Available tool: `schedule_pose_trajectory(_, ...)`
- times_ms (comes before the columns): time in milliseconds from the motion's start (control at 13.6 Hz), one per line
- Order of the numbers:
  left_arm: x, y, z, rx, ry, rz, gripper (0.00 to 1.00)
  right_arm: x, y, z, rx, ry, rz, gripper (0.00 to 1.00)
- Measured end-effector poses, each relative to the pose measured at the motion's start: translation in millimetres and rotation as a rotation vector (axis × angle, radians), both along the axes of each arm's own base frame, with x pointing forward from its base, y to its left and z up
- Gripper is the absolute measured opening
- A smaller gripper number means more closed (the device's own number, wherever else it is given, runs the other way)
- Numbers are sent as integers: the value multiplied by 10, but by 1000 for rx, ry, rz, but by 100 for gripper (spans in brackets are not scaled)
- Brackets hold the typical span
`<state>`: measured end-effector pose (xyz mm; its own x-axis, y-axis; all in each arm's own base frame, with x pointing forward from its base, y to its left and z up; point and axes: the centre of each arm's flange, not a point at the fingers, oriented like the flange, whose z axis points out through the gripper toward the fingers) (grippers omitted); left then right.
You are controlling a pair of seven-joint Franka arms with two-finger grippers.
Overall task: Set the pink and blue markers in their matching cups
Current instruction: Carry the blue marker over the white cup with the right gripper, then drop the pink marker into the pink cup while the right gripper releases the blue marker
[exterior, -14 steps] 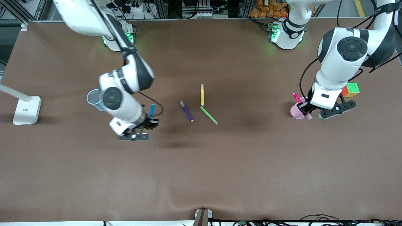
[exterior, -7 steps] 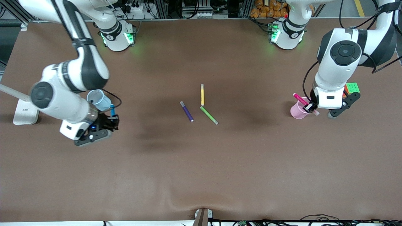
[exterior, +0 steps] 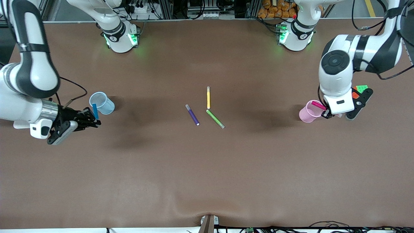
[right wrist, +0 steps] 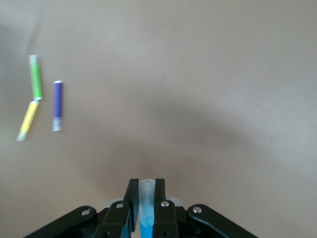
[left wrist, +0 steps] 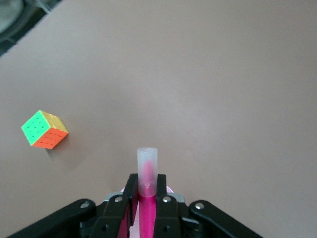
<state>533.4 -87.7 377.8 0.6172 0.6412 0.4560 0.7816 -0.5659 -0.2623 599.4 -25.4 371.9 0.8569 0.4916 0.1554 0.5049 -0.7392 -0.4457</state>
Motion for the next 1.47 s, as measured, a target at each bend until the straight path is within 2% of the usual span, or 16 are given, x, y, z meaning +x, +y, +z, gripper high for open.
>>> schedule_pose_trajectory(221, -53, -21, -356, 116, -9, 65, 18, -182, -232, -219, 108, -3, 67, 16)
schedule_pose_trajectory(516, -129, -165, -901, 274, -30, 105, 18, -351, -322, -411, 196, -27, 161, 16)
schedule_pose_trajectory(663, -170, -242, -1051, 319, -35, 105, 18, -381, -380, -411, 231, -59, 213, 16)
schedule_pose_trajectory(884, -194, -192, -1274, 427, -78, 115, 18, -458, -539, -471, 307, -122, 283, 16)
schedule_pose_trajectory(1031, -251, -237, -1508, 459, -81, 125, 18, -500, -615, -633, 338, -140, 306, 16)
schedule_pose_trajectory(1326, -256, -296, -1572, 483, -86, 135, 18, -523, -632, -972, 374, -128, 332, 16)
schedule_pose_trajectory(1473, -250, -299, -1553, 492, -85, 137, 35, -533, -640, -1025, 383, -129, 342, 16)
